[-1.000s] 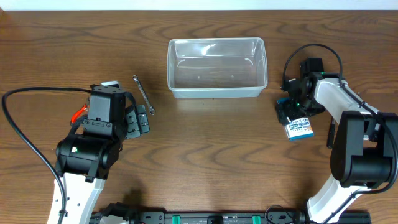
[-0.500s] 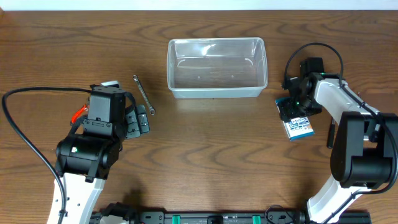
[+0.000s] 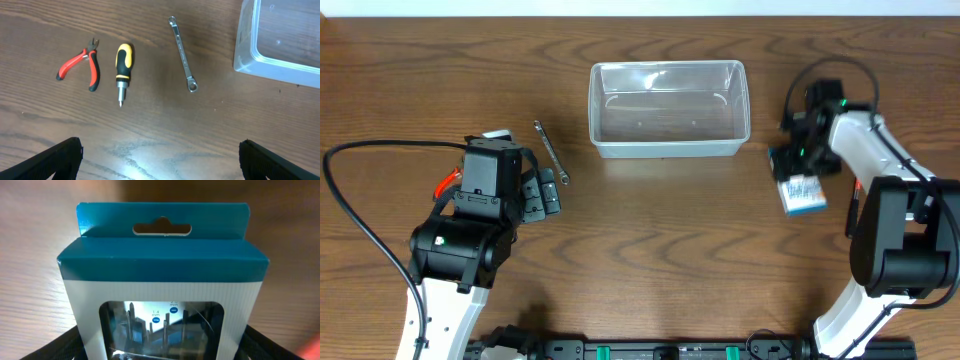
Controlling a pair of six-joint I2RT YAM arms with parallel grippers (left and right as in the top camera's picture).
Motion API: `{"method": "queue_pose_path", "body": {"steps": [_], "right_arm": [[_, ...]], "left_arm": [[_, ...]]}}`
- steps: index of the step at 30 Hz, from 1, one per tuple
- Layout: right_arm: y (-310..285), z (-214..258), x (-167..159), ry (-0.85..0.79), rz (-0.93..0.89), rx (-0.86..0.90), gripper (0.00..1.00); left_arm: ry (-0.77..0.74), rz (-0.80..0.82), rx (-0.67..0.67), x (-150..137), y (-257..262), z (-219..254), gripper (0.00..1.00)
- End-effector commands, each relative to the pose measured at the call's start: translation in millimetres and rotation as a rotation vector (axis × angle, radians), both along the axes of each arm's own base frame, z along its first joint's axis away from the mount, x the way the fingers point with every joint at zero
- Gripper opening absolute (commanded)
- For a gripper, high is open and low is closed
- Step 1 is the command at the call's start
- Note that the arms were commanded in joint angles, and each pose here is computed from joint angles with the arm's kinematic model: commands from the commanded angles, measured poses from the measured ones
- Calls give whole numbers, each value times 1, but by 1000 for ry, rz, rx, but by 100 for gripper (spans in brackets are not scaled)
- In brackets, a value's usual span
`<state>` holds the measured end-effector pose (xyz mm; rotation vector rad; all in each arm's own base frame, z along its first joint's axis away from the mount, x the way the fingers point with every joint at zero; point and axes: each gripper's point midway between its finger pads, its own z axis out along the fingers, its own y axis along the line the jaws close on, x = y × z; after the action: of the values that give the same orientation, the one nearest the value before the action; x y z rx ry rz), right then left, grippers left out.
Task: Pack container
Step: 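Carry the tool box with the right gripper into the container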
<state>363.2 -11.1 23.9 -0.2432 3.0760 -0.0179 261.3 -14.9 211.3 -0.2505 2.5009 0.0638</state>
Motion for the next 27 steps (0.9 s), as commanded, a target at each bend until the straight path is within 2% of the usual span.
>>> {"method": "queue_pose_path", "body": {"steps": [1, 6, 10, 16, 19, 27], "right_arm": [[14, 89, 62, -221, 6, -9, 1], [68, 166, 93, -391, 198, -4, 1], [129, 183, 94, -460, 476, -18, 1], [202, 152, 76, -435, 915, 6, 1], [220, 130, 75, -417, 1071, 25, 1], [241, 61, 86, -340, 1103, 147, 1]], "left_arm": [[-2, 6, -2, 1, 0, 1, 98], [-2, 6, -2, 1, 0, 1, 98], [-2, 6, -2, 0, 0, 1, 98], [-2, 6, -2, 0, 0, 1, 98], [-1, 6, -2, 0, 0, 1, 98], [-1, 6, -2, 0, 0, 1, 98]]}}
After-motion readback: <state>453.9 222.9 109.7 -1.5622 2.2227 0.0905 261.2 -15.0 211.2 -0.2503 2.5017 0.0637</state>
